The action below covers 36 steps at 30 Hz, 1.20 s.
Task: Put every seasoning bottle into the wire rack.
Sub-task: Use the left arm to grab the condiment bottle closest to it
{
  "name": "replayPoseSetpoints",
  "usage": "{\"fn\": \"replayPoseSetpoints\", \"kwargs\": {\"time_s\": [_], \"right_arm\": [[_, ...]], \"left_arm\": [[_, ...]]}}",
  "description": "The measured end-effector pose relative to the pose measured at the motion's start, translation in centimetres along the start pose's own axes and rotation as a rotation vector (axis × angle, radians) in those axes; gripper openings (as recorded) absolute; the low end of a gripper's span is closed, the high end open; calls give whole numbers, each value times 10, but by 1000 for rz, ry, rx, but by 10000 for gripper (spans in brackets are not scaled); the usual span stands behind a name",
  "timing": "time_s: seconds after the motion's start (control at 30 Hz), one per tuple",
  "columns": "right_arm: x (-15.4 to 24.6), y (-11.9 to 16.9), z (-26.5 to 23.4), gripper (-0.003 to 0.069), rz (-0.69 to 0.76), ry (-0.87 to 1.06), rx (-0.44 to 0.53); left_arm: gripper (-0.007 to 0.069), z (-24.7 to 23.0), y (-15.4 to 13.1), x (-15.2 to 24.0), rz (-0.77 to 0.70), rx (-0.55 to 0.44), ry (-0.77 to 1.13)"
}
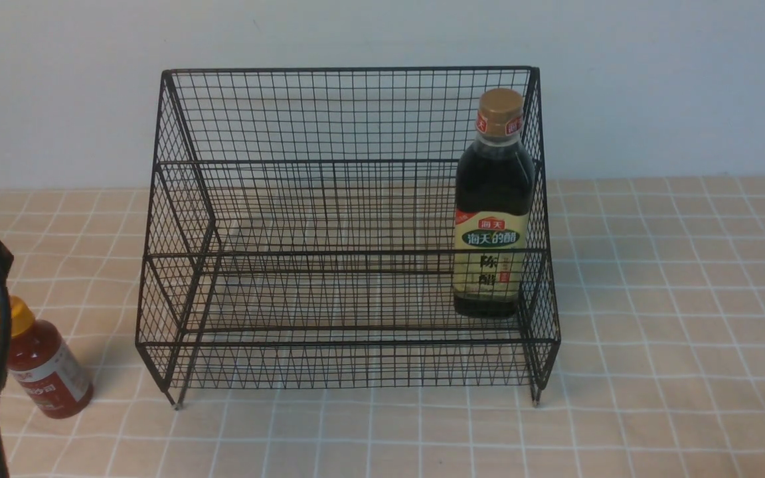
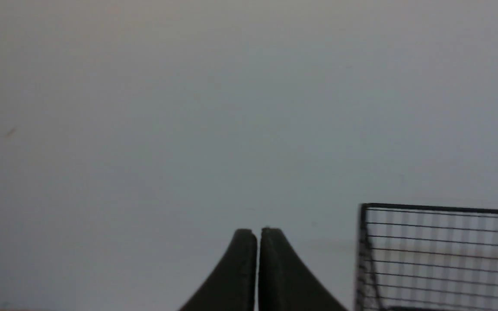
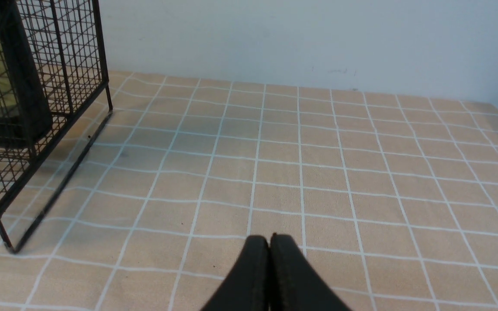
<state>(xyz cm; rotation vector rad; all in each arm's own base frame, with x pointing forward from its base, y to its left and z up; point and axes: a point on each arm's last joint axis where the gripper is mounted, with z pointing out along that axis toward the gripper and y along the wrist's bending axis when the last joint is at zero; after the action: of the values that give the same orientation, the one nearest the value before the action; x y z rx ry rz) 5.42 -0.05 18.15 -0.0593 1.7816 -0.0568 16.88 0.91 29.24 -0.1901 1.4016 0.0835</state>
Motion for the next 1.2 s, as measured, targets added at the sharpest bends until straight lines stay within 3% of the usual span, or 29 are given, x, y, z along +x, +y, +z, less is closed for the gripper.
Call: {"fn": "replayPoseSetpoints", "kwargs": {"time_s": [0.13, 0.4, 0.53, 0.7, 0.77, 0.8, 0.83, 0.97, 1.2], "right_arm": [[0, 0, 0, -9, 0, 0, 0], [0, 0, 0, -9, 4, 0, -2], [0, 0, 0, -9, 4, 0, -2], [0, 0, 0, -9, -1, 0, 0], [0, 0, 0, -9, -1, 0, 0], [0, 0, 0, -9, -1, 0, 0], [0, 0, 0, -9, -2, 0, 0], [0, 0, 0, -9, -4, 0, 0], [0, 0, 0, -9, -5, 0, 0]], "left_arm": [[-6, 16, 10, 6, 10, -183, 34], [0, 35, 8, 36, 100, -188, 189], [49, 41, 6, 52, 128, -184, 257], [183, 44, 6, 61, 143, -183, 296], [295, 46, 6, 67, 158, -186, 321], [314, 46, 6, 67, 157, -187, 321], [388, 47, 6, 70, 158, -196, 337], [532, 49, 10, 81, 134, -256, 384], [582, 54, 12, 106, 163, -287, 473]]}}
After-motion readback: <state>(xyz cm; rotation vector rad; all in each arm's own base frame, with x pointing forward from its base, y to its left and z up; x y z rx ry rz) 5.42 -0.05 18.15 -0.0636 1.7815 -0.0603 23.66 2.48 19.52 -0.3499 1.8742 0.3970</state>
